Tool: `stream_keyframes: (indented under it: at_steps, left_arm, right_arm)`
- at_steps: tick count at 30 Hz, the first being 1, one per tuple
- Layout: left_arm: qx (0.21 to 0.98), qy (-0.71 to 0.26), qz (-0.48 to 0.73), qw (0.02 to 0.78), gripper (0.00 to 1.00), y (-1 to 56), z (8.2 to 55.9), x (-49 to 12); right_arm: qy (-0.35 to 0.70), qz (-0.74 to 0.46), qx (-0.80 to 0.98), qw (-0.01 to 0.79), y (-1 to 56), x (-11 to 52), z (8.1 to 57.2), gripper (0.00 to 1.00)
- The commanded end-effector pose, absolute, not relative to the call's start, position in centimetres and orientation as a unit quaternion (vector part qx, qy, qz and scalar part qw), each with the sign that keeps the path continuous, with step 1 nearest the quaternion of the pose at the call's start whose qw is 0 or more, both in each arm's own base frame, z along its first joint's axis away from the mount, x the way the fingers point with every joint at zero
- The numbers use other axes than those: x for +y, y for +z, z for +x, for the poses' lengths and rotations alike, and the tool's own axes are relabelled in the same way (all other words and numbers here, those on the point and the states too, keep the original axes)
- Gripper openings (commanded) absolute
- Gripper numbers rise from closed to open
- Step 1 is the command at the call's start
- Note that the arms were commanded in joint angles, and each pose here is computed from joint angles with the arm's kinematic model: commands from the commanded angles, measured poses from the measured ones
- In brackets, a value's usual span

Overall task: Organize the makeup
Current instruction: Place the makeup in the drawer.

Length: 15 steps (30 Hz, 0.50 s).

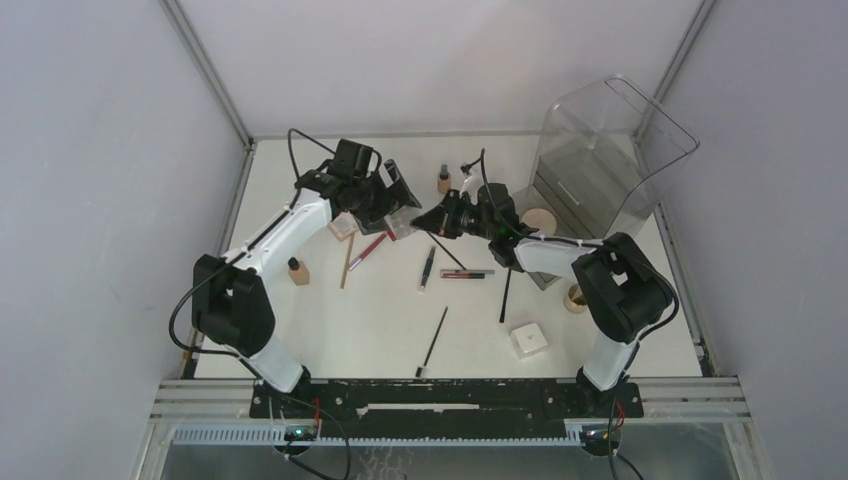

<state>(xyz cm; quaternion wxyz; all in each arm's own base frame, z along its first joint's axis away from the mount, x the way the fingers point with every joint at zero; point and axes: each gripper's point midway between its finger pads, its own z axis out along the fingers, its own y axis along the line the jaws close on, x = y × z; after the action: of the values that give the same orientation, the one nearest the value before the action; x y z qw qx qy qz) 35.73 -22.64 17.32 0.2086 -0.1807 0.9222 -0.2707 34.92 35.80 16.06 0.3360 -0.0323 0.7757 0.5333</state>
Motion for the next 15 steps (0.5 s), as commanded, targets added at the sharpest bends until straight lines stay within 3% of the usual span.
stream_keyframes:
  at_steps: [1, 7, 12, 15]
  left_arm:
    - [0.909, -0.29, -0.164, 0.249, 1.0, 20.7, 35.7, -22.6]
    - [0.903, -0.269, -0.149, 0.301, 1.0, 23.8, 36.3, -20.2]
    - [0.889, -0.262, -0.155, 0.341, 1.0, 25.2, 36.3, -16.8]
    - [0.877, -0.271, -0.161, 0.362, 1.0, 25.6, 36.4, -15.1]
  right_arm:
    - [0.513, -0.059, 0.771, 0.373, 19.2, 34.6, 35.1, 0.0]
    - [0.343, -0.072, 0.835, 0.424, 18.0, 28.3, 34.6, 0.0]
    - [0.048, -0.084, 0.86, 0.501, 17.5, 18.5, 34.8, 0.0]
    - [-0.073, -0.081, 0.848, 0.519, 17.5, 13.8, 35.1, 0.0]
